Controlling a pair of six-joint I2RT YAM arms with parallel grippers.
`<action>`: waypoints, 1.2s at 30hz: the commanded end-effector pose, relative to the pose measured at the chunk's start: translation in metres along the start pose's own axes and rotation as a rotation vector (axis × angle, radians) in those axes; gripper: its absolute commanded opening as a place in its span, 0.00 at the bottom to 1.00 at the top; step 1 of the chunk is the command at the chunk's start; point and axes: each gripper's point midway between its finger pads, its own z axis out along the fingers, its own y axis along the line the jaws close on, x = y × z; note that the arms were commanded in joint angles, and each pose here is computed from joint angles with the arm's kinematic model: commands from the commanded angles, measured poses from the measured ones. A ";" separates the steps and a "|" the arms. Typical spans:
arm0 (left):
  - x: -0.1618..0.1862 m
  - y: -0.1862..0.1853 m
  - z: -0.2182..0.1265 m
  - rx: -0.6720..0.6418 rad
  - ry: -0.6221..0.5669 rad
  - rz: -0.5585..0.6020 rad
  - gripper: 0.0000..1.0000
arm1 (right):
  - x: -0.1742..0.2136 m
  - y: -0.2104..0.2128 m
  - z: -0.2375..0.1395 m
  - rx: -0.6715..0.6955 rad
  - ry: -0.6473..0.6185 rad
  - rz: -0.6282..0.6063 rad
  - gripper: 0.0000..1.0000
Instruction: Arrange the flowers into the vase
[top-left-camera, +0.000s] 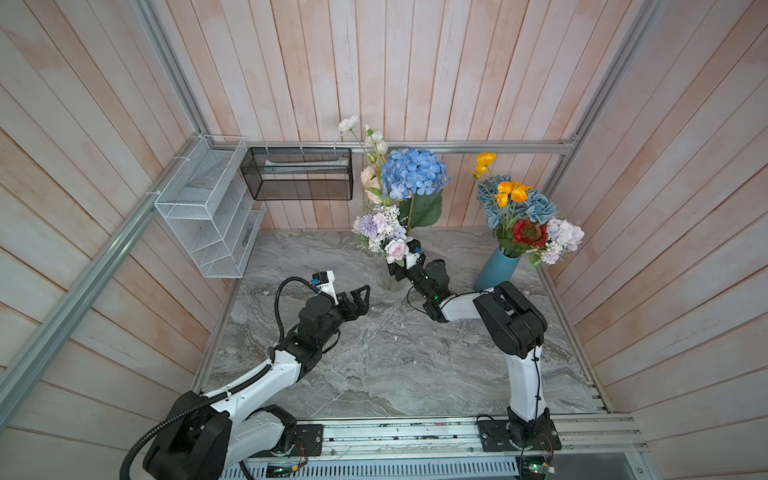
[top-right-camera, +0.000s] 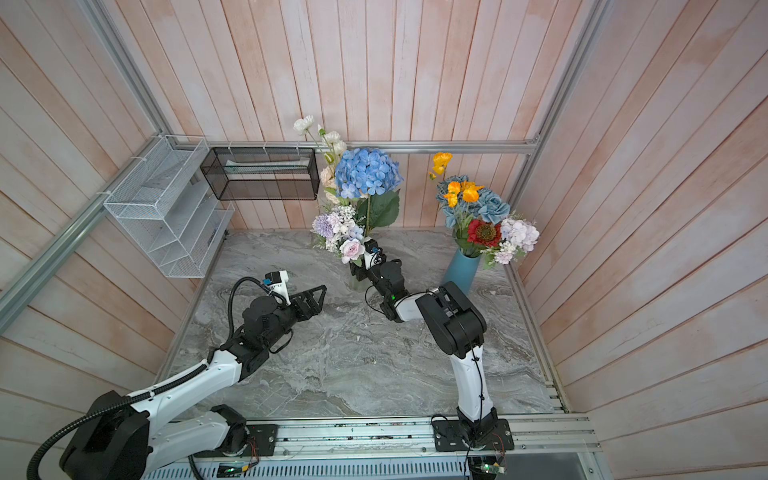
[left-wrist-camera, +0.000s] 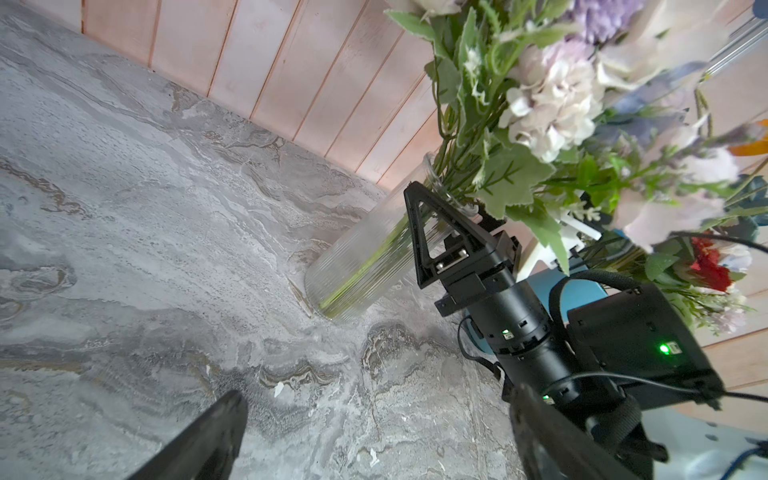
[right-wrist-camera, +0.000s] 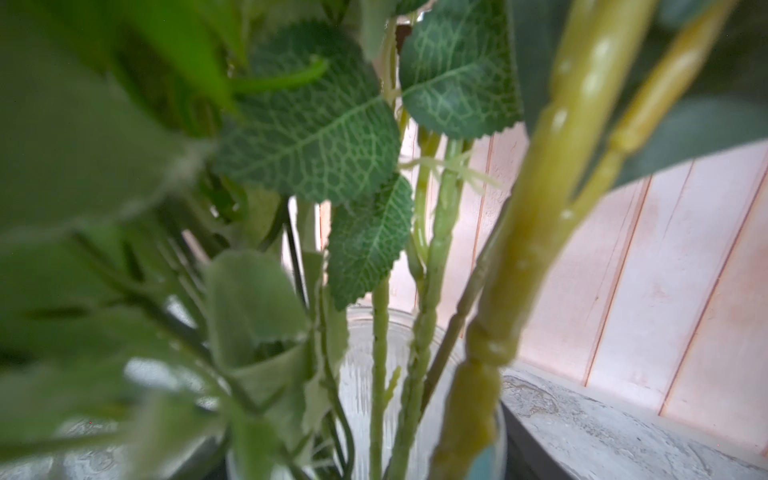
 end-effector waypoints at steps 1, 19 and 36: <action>0.001 0.008 -0.002 -0.029 -0.006 0.020 1.00 | -0.024 0.004 0.003 -0.032 -0.040 0.016 0.79; -0.007 0.007 -0.003 -0.032 -0.021 0.036 1.00 | -0.013 0.006 -0.019 -0.038 0.064 0.001 0.98; -0.049 0.069 -0.023 -0.296 -0.114 0.194 1.00 | 0.000 -0.014 -0.149 0.127 0.314 0.044 0.98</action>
